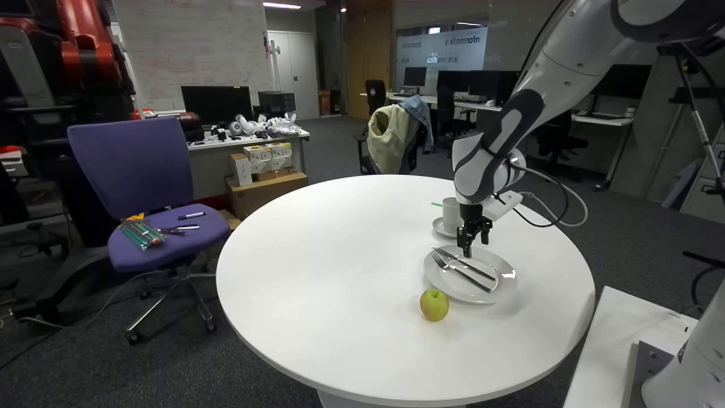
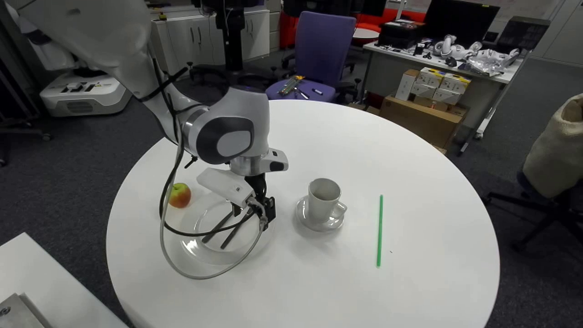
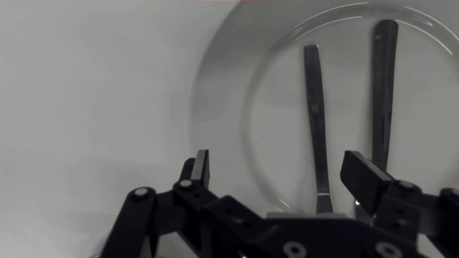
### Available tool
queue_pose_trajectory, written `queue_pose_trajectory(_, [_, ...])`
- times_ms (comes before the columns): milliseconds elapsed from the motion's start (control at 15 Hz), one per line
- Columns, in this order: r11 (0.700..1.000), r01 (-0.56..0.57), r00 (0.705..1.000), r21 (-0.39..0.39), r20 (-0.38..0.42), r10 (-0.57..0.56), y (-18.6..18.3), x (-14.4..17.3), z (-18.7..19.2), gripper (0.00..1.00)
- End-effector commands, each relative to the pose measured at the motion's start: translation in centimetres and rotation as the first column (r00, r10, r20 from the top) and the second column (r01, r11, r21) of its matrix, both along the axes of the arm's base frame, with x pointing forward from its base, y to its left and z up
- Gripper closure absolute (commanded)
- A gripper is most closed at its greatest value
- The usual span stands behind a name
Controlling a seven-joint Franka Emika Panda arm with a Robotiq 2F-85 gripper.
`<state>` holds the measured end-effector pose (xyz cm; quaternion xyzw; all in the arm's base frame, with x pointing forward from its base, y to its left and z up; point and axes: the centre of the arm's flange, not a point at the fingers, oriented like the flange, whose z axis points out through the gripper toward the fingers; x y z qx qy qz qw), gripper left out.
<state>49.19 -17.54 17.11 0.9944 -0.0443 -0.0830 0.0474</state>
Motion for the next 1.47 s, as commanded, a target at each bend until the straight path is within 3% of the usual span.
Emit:
queue_pose_trajectory(0, [1.000, -0.029, 1.000, 0.004, -0.003, 0.029, 0.3, -0.2, 0.2, 0.02])
queue_pose_trajectory(667, [1.000, -0.014, 1.000, -0.004, 0.000, 0.014, 1.1, 0.1, -0.5, 0.06])
queue_pose_trajectory(1067, [1.000, -0.016, 1.000, -0.025, 0.001, 0.016, 2.5, 0.4, -1.5, 0.03])
queue_pose_trajectory(1267, [0.999, -0.009, 1.000, -0.033, 0.011, 0.009, 3.0, 0.6, -1.8, 0.05])
queue_pose_trajectory(1400, [0.999, -0.004, 1.000, -0.037, 0.019, 0.005, 3.1, 0.7, -1.8, 0.12])
